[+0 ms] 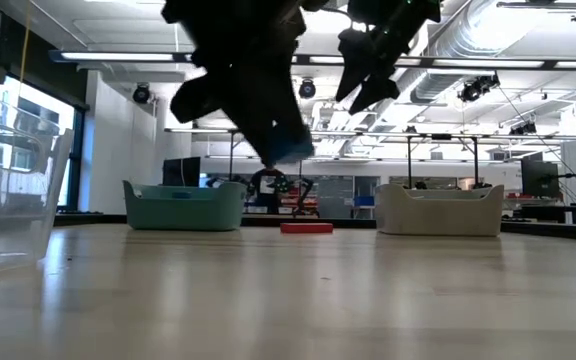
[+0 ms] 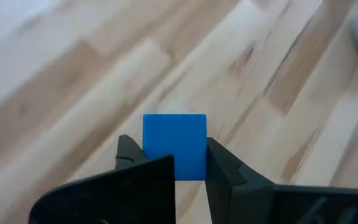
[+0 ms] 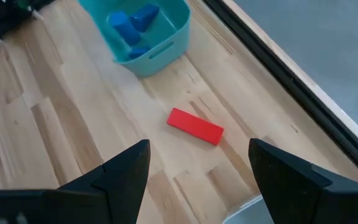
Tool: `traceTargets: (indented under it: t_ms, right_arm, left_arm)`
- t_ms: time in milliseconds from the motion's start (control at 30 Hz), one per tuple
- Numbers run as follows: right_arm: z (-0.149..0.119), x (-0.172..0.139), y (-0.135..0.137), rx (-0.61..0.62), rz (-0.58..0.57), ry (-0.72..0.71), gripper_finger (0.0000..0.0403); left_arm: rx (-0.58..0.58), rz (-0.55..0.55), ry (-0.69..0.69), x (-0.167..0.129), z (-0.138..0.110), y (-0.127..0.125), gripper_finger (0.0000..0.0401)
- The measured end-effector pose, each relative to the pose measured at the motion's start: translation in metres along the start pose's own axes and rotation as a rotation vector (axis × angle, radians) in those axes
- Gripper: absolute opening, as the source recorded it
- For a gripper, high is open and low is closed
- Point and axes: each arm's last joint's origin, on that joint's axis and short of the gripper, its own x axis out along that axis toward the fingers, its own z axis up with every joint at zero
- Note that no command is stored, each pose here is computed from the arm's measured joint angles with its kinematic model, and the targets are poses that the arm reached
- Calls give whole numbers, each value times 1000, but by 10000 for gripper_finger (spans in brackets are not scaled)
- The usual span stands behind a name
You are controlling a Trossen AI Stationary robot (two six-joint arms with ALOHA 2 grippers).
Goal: Sort & place blocks by color
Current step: Put the blue block into the green bin
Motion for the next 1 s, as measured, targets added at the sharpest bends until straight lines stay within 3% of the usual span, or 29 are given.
traceTargets:
  t_ms: [600,867,1000]
  right_arm:
    - [0,0,0,-114,1,-1,264]
    - [7,0,1,-202,3,-77,264]
    - [15,-1,2,-212,5,-153,264]
  left_arm:
    - [-25,262,-78,-71,95,103,6]
    - [-19,400,-49,-83,127,163,6]
    - [-44,414,-30,-83,142,190,6]
